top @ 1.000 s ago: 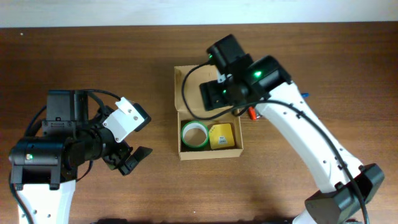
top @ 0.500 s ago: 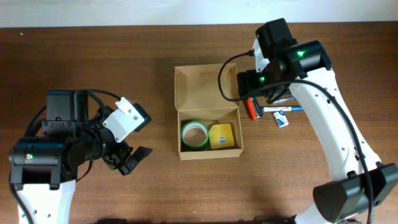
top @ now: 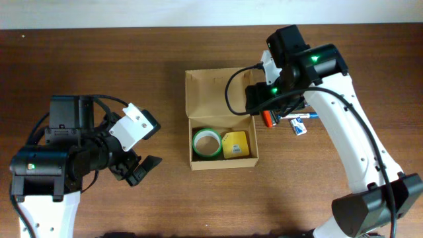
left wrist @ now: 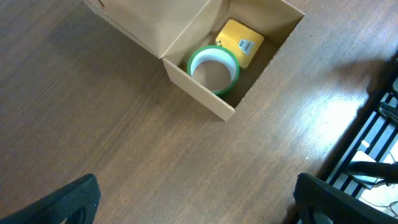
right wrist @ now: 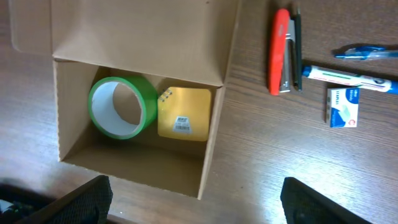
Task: Pack container
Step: 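Move the right gripper over the red stapler and lower toward it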
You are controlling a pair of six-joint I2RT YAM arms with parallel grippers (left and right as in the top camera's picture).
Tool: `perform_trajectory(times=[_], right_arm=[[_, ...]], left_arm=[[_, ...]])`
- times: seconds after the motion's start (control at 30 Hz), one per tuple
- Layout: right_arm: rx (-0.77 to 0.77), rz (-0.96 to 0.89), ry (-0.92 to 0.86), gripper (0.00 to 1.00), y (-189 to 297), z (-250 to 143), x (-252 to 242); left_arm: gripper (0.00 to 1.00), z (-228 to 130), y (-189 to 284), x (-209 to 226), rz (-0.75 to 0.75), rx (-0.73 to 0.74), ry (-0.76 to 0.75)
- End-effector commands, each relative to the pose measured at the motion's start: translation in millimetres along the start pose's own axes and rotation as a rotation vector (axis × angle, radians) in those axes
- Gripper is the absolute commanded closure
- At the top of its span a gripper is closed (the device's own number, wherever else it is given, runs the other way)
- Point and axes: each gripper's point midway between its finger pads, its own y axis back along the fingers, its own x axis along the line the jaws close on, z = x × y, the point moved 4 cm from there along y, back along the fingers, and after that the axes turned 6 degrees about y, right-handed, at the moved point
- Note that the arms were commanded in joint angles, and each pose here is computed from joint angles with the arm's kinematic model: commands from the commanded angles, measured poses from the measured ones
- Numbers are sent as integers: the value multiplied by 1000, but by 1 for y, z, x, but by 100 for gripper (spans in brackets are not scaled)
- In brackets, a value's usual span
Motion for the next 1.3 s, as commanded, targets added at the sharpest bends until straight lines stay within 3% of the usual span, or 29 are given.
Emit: perform_trajectory(times=[0.0,0.37,0.53,0.9,1.07,1.27], right_arm=[[-25,25,14,12,9,1,7],[-39,-32,14,12,9,4,-1],[-60,-169,51,11,11,8,-20],[-199,-242,56,6,17,43,-69],[-187,-264,3,6,12,45,-100],[-124,-255,74,8,-12,49,-114]], left_arm=[[0,5,5,-1,-2,-28,-25],[0,5,5,-1,-2,-29,-25],[0,5,5,-1,-2,-29,-25],[1,5,5,-1,-2,-28,-25],[0,5,5,-1,-2,-29,-25],[0,5,5,-1,-2,-29,-25]])
